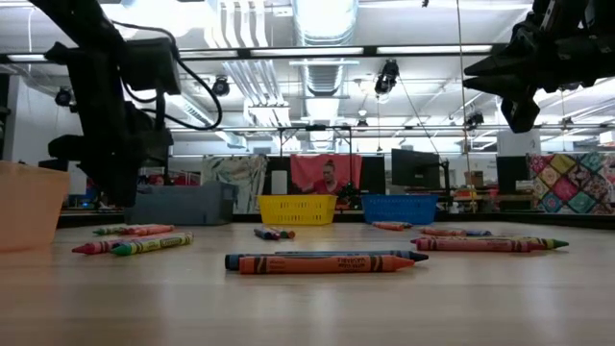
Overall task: Sort crayons
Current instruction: Put the green crayon into the yellow bin
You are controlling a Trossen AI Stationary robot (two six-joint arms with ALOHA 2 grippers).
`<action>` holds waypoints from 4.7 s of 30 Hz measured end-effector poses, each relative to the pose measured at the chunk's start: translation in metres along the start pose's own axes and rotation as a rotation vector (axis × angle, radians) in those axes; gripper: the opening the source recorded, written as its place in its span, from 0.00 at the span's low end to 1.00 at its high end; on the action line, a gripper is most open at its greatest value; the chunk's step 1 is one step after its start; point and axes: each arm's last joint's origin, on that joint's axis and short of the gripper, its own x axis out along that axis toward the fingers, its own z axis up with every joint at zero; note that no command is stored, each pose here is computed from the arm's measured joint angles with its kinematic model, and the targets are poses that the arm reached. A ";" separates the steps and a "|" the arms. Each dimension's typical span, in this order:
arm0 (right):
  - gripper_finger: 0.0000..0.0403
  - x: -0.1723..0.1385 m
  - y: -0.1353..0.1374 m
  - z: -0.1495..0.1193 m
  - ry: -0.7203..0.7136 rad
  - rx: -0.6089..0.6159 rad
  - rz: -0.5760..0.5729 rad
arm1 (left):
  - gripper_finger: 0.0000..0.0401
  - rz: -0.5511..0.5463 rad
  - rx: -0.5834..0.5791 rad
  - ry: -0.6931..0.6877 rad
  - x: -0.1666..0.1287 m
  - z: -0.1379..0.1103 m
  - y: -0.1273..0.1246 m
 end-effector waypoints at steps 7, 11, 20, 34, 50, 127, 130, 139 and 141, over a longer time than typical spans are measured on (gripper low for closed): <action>0.17 0.000 0.000 0.000 0.000 0.000 0.000 | 0.30 0.014 0.006 0.000 0.011 -0.001 -0.002; 0.17 0.000 0.000 0.000 0.000 0.000 0.000 | 0.32 0.046 0.010 -0.002 0.016 -0.001 -0.004; 0.17 0.000 0.000 0.000 0.000 0.001 0.001 | 0.32 0.098 0.025 0.026 0.028 -0.003 -0.006; 0.17 0.000 0.000 0.000 0.000 0.001 0.000 | 0.20 0.136 0.040 0.053 0.038 -0.004 -0.009; 0.17 0.000 0.000 0.000 0.000 0.001 0.000 | 0.01 0.119 0.032 0.028 0.035 -0.002 -0.009; 0.17 0.000 0.001 -0.001 0.028 0.045 0.039 | 0.00 -0.221 1.261 -0.021 0.029 0.304 -0.139; 0.17 0.000 0.001 -0.001 0.028 0.045 0.038 | 0.00 -0.218 1.254 -0.020 0.030 0.307 -0.135; 0.17 0.000 0.001 -0.001 0.027 0.032 0.038 | 0.00 -0.205 1.198 -0.024 0.034 0.317 -0.120; 0.17 0.000 0.001 -0.001 0.027 0.032 0.038 | 0.00 -0.204 1.195 -0.020 0.036 0.317 -0.119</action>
